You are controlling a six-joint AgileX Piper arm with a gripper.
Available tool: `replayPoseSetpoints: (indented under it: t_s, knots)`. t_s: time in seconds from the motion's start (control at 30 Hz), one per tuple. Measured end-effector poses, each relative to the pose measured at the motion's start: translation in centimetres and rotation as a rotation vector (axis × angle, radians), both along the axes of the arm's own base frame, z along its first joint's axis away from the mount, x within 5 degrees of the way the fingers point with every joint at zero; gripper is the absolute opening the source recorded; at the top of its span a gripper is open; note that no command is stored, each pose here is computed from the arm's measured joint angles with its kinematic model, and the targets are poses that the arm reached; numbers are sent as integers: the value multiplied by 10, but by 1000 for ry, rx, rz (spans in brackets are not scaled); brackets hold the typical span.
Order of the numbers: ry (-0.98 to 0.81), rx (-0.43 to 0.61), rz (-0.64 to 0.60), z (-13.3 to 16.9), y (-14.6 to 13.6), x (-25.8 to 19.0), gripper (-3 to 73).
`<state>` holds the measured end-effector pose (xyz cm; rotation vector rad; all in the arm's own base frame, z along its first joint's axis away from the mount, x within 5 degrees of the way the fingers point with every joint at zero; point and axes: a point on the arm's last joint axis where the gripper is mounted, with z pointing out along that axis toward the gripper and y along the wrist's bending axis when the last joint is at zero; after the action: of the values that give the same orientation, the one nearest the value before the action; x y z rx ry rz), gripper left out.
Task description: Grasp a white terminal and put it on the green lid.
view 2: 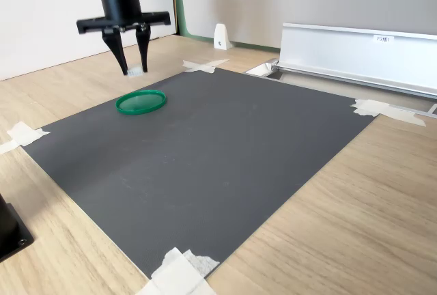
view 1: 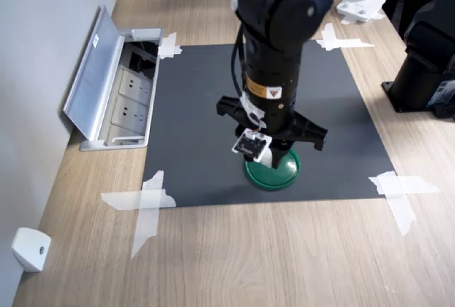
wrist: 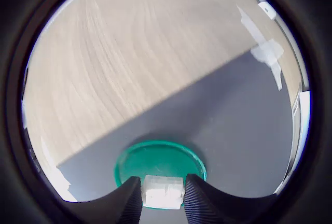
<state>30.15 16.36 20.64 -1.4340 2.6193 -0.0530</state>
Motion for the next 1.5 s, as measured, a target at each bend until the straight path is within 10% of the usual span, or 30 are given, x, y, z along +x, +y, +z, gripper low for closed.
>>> replayPoseSetpoints:
  t_s: [0.7, 1.13, 1.3, 1.5]
  knots:
    - [-2, -5, 10, -19, -4, -7, 313]
    - [-59, 22, 8, -1, -6, -10, 611]
    - [-244, 140, -32, 56, -14, -25, 549]
    - [-418, 285, -122, 121, -33, -57, 243]
